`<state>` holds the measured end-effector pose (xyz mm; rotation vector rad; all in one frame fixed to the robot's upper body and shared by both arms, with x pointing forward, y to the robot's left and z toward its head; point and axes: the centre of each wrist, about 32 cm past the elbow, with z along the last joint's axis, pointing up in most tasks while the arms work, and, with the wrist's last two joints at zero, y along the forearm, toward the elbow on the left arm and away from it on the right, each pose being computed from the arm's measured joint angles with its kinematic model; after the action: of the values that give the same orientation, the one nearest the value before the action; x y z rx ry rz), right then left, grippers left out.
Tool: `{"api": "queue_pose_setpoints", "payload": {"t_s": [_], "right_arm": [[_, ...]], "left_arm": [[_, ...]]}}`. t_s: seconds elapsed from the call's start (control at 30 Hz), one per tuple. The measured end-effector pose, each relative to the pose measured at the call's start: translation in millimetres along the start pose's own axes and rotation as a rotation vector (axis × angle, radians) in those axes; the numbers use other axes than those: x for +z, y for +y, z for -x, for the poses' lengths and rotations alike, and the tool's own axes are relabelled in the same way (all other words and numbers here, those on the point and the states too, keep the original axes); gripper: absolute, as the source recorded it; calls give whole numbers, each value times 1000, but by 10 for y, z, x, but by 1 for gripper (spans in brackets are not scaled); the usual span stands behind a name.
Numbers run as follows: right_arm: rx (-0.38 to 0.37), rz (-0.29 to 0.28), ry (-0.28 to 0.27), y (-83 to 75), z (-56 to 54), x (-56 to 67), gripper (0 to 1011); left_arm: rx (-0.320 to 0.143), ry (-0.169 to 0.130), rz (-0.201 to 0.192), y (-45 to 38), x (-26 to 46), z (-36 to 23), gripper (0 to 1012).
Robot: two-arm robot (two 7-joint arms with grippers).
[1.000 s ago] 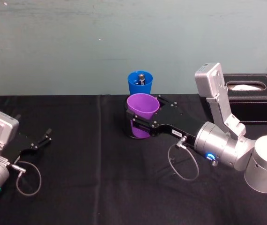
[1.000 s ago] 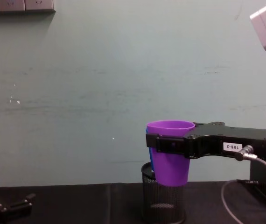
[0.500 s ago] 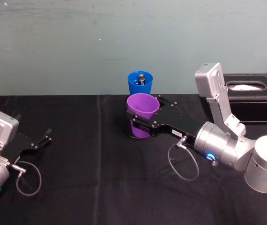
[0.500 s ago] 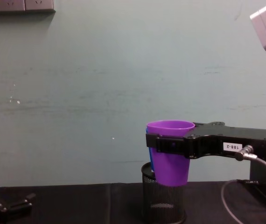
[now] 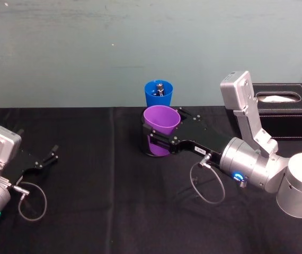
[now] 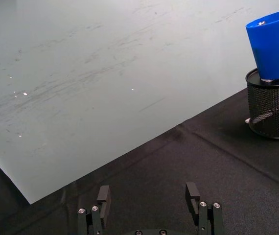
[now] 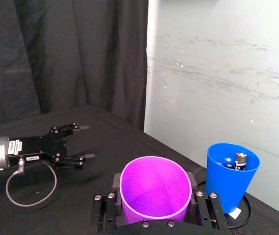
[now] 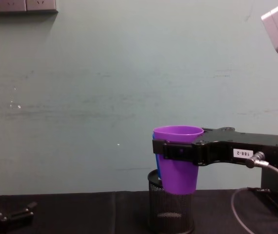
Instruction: Pick up one cup with a gripper and tap it against the other cup.
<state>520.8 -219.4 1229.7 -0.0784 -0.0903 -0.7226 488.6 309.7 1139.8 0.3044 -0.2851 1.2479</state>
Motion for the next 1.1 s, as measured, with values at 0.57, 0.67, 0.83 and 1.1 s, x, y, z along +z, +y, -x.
{"api": "queue_pose_setpoints", "payload": {"t_s": [0.57,0.67,0.83,1.1], "right_arm": [[0,0,0,0,0,0,734],[0,0,0,0,0,0,735],[0,0,0,0,0,0,735],[0,0,0,0,0,0,734]], "left_arm": [[0,0,0,0,0,0,1000],[0,0,0,0,0,0,1000],[0,0,0,0,0,0,1000],[0,0,0,0,0,0,1000]]}}
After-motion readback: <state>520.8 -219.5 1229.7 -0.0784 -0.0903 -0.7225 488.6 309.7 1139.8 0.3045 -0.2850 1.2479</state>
